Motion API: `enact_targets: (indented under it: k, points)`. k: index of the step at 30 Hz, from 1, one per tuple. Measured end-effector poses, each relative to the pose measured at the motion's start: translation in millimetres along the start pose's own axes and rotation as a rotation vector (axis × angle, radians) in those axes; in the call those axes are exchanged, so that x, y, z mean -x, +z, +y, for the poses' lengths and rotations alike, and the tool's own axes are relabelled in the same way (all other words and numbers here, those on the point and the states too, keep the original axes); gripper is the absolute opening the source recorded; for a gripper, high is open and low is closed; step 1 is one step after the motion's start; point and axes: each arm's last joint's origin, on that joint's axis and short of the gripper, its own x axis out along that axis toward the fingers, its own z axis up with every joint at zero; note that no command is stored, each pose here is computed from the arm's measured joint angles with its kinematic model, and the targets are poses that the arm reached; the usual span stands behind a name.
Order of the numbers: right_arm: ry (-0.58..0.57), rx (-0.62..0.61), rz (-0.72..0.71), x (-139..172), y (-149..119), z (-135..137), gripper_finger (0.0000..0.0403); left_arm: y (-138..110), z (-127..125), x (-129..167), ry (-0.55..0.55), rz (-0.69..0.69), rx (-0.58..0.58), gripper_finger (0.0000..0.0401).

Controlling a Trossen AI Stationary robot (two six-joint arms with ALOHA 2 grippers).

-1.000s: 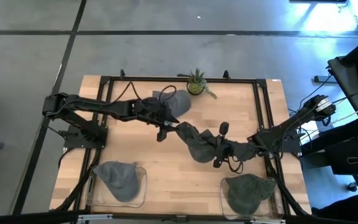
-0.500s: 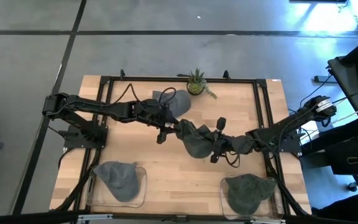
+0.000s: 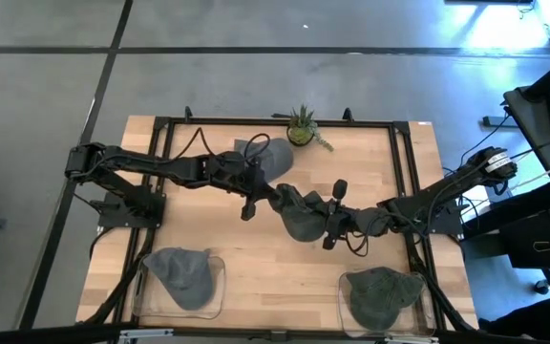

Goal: Pick & Place hat
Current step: Put the black cap into the right transparent bin

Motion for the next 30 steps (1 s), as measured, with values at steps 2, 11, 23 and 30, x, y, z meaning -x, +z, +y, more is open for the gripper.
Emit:
enact_targets:
  k: [2,11,23,30]
  points:
    - [0.002,-0.001,0.001,0,0,0,0.0019,0,0,0,0.0,0.0,-0.009,0.0009]
    - [0.011,-0.288,0.021,0,-2,1,0.0105,-1,-1,0,-0.003,0.007,-0.117,0.0007]
    - [0.081,-0.662,0.151,10,0,-17,0.0199,-6,-4,1,-0.021,0.097,-0.211,0.0006]
    - [0.063,-0.436,0.101,-3,20,-39,0.02,-7,-9,0,-0.04,0.106,-0.28,0.0005]
